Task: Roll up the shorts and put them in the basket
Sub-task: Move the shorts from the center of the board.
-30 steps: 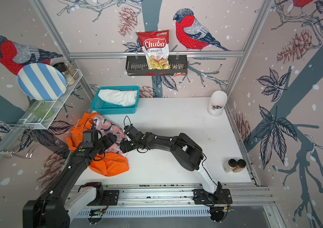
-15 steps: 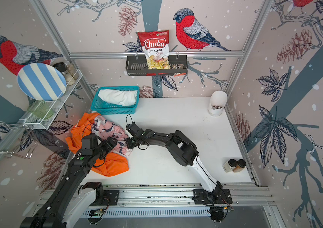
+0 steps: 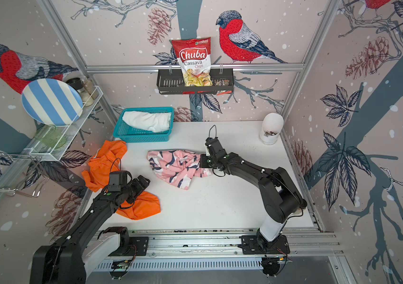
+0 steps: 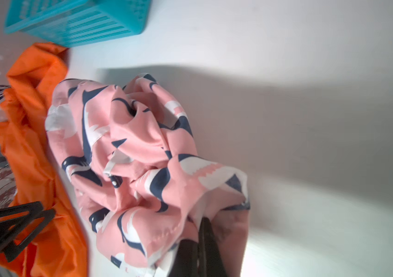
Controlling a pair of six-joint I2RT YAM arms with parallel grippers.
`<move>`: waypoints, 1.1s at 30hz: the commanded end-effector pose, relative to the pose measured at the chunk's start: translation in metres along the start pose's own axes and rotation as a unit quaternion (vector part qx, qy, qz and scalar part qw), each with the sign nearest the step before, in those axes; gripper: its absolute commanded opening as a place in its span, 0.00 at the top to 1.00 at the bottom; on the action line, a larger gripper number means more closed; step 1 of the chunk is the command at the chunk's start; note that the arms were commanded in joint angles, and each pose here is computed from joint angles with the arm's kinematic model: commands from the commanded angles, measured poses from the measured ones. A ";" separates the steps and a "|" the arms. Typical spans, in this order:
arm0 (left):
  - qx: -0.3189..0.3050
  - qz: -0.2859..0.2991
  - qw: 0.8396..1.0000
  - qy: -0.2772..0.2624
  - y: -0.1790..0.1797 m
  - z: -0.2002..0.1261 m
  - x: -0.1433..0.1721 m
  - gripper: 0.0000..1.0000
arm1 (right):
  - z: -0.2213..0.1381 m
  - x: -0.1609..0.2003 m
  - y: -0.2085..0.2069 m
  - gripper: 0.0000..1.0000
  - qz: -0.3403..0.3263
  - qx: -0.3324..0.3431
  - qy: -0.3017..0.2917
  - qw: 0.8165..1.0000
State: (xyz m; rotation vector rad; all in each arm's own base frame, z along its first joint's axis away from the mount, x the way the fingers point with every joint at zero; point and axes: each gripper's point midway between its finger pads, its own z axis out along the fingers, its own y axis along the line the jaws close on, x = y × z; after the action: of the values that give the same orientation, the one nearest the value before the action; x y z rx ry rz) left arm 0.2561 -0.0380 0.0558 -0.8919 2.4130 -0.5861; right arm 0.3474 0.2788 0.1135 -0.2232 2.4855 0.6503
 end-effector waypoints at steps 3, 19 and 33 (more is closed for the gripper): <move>0.022 0.035 0.999 -0.026 -0.022 -0.004 -0.021 0.11 | -0.054 0.005 -0.091 0.94 0.054 0.146 -0.035 0.987; 0.124 0.216 0.960 0.125 -0.186 0.050 0.070 0.16 | -0.101 0.024 -0.080 0.17 0.015 0.079 -0.050 0.995; 0.128 0.269 0.939 0.174 -0.239 0.093 0.132 0.72 | -0.084 0.032 -0.194 0.42 0.179 0.053 -0.054 0.981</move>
State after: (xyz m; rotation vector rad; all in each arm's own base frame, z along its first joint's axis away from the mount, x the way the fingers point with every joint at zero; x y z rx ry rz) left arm 0.3294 -0.3107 0.0674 -0.0055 2.6770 -0.8562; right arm 0.3275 0.0558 0.0752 0.3664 2.5140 0.4877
